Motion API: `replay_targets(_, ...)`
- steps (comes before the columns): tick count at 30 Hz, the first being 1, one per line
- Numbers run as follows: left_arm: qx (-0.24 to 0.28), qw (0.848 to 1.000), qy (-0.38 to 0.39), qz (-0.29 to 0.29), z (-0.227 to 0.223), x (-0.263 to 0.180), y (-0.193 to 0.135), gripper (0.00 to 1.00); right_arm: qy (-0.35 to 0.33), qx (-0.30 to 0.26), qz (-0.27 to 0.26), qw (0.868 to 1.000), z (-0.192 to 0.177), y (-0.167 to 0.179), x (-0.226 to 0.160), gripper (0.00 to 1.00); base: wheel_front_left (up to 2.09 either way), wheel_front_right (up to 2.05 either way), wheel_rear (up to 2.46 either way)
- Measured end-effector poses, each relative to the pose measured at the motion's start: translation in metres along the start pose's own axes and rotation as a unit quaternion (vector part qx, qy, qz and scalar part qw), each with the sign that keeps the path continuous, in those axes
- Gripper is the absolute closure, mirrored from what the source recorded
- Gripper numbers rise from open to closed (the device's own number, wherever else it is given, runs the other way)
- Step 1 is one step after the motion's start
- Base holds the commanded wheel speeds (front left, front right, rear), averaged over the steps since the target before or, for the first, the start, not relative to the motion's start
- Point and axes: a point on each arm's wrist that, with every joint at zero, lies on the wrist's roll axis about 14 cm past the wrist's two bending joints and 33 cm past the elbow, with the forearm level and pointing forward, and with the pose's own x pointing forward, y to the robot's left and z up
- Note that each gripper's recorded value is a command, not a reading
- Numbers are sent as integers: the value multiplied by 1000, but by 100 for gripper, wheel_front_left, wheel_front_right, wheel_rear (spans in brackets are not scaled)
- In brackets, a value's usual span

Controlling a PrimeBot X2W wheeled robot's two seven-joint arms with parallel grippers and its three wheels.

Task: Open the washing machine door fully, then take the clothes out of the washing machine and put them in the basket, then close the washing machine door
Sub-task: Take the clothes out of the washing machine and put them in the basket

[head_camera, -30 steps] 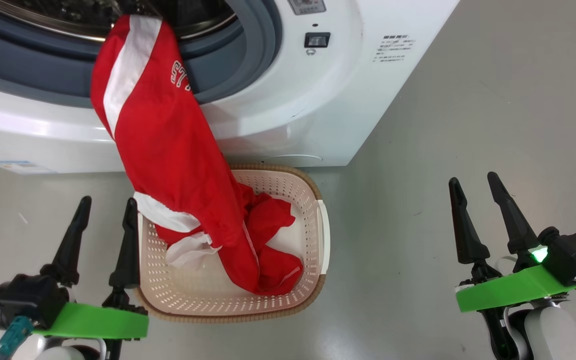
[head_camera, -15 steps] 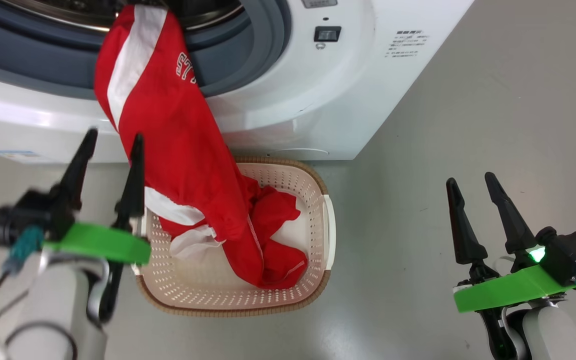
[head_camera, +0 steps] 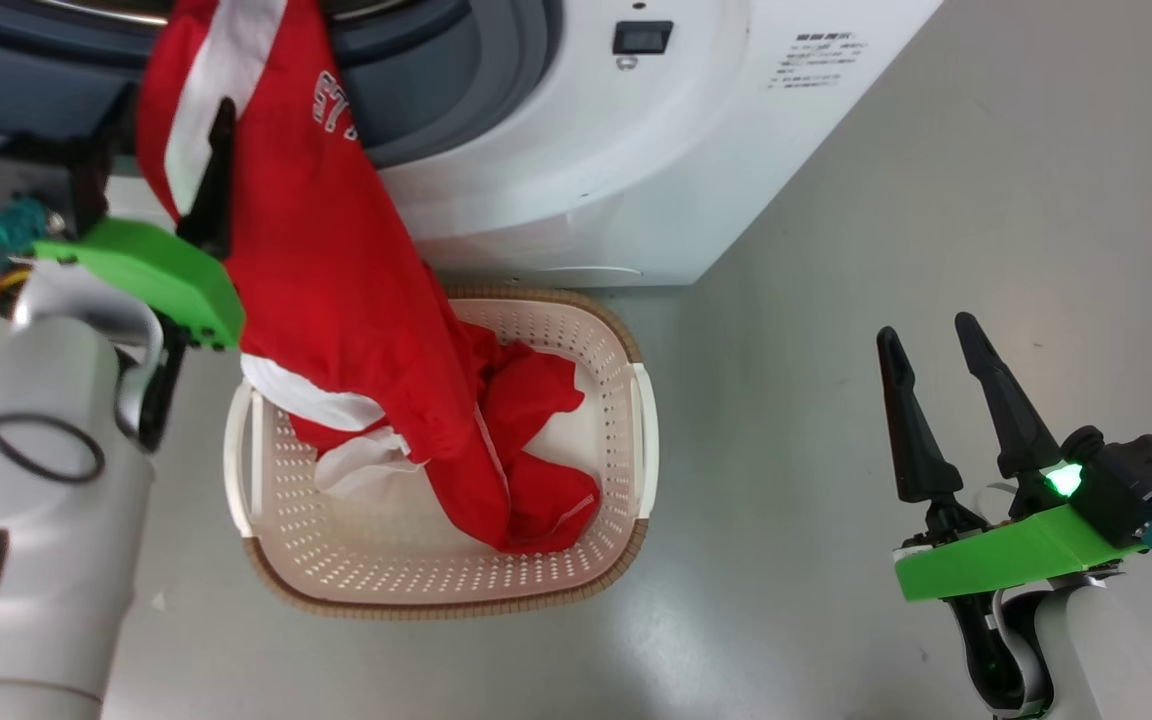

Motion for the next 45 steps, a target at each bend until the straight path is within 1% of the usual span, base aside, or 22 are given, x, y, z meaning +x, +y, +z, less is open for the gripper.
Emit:
replay_targets(5,4,999,36,3,-15,15,5,0,5,0,-10,1000,-4,-7,0,0,0,0,0)
replay_targets(10,10,998,66,-1,-30,24,4,0,1,-1,-15,1000,-1,-12,2,0,0,0,0)
replay_targets(11,11,998,69,-2,-32,25,4,5,1,-2,-17,1000,-2,-13,2,0,0,0,0)
replay_targets(12,11,997,71,-2,-33,27,3,32,2,-2,-18,1000,-2,-14,2,0,0,0,0)
replay_targets(13,9,997,71,-3,-33,28,2,54,3,-2,-19,1000,-3,-15,2,0,0,0,0)
replay_targets(14,9,997,73,-5,-35,29,1,65,3,-2,-20,1000,-3,-15,2,0,0,0,0)
replay_targets(16,9,997,75,-8,-36,30,0,100,3,-3,-20,1000,-3,-16,2,0,0,0,0)
replay_targets(23,5,998,66,-11,-31,31,-1,100,2,-2,-19,1000,-3,-15,3,0,0,0,0)
replay_targets(27,-11,1000,20,-14,-3,35,-4,100,-1,-1,-16,1000,-2,-13,5,0,0,0,0)
replay_targets(30,-28,1000,-3,-12,6,28,-3,100,-4,0,-13,1000,1,-11,5,0,0,0,0)
replay_targets(38,-61,998,-27,-3,-5,-9,-4,100,-12,1,-5,1000,6,-4,6,0,0,0,0)
replay_targets(41,-68,997,-30,-5,-11,-24,-10,100,-15,2,-2,1000,9,-2,6,0,0,0,0)
replay_targets(45,-82,996,-16,-9,-31,-49,-21,100,-17,2,-1,1000,11,-1,5,0,0,0,0)
